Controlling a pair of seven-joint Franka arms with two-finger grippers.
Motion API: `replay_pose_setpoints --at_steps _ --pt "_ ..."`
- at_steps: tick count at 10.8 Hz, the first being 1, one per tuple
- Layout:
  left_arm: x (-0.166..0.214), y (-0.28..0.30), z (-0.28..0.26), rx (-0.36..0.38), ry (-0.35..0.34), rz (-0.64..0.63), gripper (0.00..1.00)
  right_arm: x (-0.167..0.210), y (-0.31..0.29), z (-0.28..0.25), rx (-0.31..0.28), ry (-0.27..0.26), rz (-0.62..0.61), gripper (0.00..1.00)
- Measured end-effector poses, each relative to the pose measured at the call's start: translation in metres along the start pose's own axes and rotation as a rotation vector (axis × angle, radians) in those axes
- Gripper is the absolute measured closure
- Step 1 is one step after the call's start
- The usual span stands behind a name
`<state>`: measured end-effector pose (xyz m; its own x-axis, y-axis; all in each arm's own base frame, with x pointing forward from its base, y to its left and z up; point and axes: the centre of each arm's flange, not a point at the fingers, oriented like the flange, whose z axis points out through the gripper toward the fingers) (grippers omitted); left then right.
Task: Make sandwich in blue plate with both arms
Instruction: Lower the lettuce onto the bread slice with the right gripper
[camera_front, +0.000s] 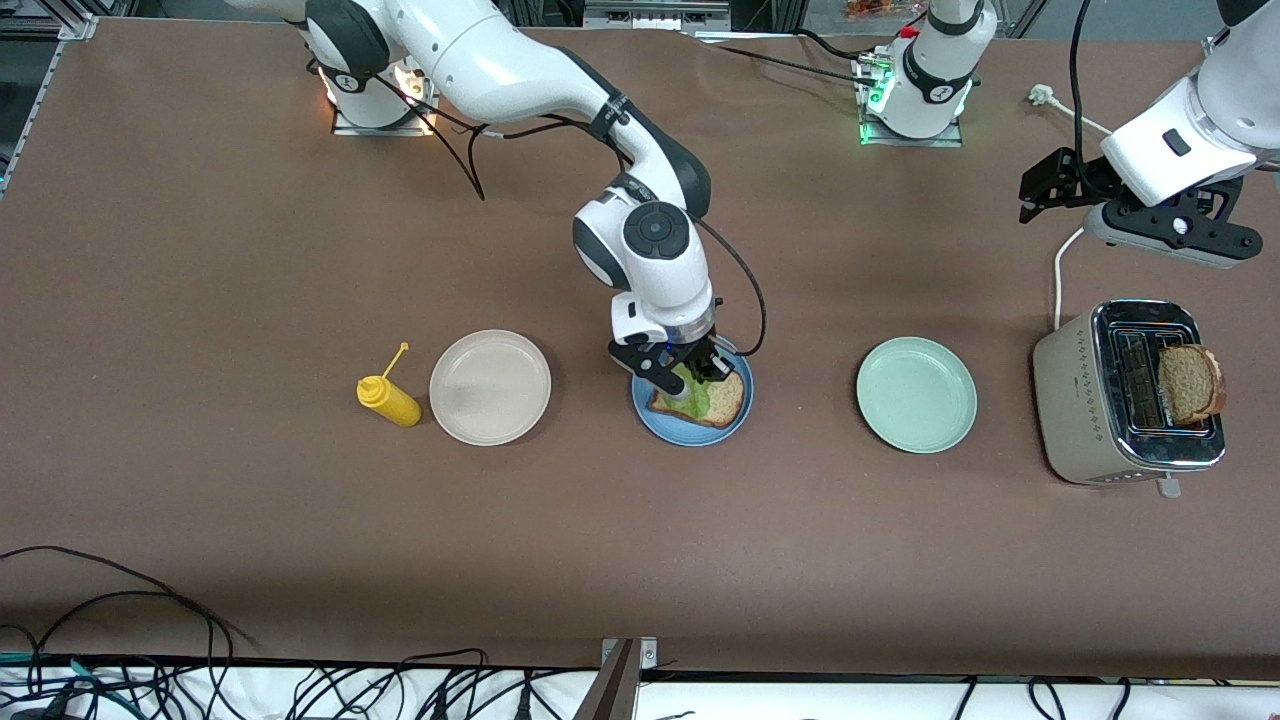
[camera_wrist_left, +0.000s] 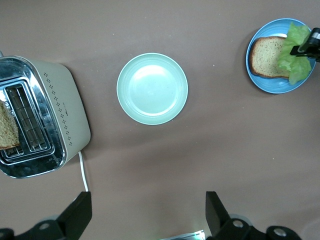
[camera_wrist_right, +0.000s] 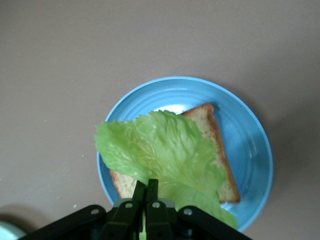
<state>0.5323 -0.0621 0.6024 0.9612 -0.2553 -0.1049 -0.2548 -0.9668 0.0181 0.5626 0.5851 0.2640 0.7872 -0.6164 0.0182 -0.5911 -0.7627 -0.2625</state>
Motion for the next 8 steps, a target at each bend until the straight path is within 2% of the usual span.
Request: replay_pose_setpoints --at_steps 2,6,7,8 --pt "0.0 0.0 0.0 0.0 0.0 0.0 0.0 -0.002 0.006 0.023 -0.001 0.015 -0.009 0.97" --pt "0.0 0.0 0.0 0.0 0.0 0.0 0.0 -0.006 0.007 0.031 0.007 0.033 -0.028 0.97" --pt "0.0 0.0 0.0 0.0 0.0 0.0 0.0 -0.006 0.007 0.034 0.014 0.034 -0.029 0.93" --pt "0.0 0.0 0.0 0.0 0.0 0.0 0.0 -0.005 0.008 0.036 0.014 0.05 -0.042 0.81"
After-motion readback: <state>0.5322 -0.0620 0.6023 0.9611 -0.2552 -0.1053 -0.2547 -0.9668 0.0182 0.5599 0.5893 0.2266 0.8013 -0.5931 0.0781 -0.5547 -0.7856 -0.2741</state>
